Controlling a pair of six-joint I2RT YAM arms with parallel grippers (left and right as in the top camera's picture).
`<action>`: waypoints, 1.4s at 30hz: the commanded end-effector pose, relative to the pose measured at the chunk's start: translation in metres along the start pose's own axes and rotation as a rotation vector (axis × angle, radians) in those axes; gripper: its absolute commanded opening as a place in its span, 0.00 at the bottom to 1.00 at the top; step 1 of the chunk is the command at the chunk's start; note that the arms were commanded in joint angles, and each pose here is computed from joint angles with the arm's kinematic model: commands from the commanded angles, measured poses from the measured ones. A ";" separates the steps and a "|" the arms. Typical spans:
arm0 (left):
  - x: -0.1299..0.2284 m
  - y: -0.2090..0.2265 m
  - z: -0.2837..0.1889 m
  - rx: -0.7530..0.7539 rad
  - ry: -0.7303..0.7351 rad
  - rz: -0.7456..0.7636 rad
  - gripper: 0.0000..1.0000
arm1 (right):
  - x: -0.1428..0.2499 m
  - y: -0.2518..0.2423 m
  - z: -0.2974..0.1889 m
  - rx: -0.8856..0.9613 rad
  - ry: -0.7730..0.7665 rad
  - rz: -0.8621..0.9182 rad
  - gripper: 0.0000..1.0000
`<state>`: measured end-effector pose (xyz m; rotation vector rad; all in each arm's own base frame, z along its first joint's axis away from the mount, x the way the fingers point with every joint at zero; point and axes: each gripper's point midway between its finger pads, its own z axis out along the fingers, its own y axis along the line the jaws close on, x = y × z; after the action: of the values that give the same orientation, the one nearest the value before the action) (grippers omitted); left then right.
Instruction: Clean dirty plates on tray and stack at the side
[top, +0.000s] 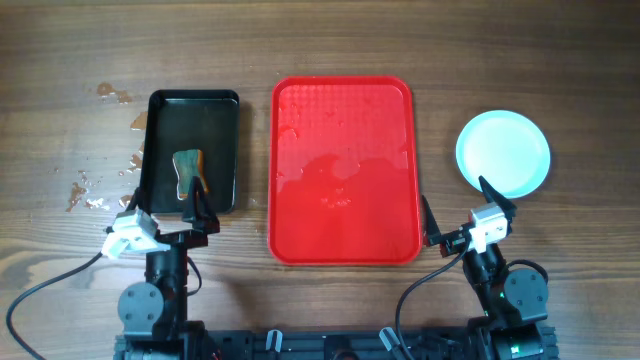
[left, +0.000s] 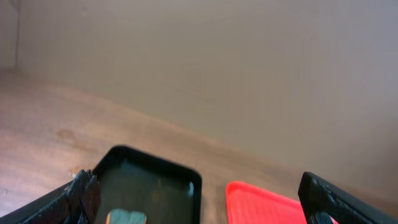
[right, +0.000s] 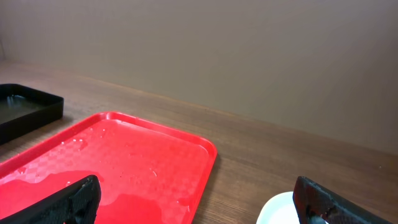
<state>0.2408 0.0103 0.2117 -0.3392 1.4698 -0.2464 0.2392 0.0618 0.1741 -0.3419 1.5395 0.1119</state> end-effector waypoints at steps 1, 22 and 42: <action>0.027 0.010 0.003 -0.011 0.031 -0.010 1.00 | -0.001 -0.004 -0.001 0.024 -0.006 -0.010 1.00; 0.048 0.019 0.002 -0.046 0.119 -0.005 1.00 | -0.001 -0.004 -0.001 0.024 -0.006 -0.010 1.00; 0.048 0.019 0.002 -0.046 0.119 -0.005 1.00 | -0.001 -0.004 -0.001 0.024 -0.006 -0.011 1.00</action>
<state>0.2462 0.0102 0.1598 -0.3643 1.5991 -0.2307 0.2392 0.0617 0.1741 -0.3416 1.5395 0.1116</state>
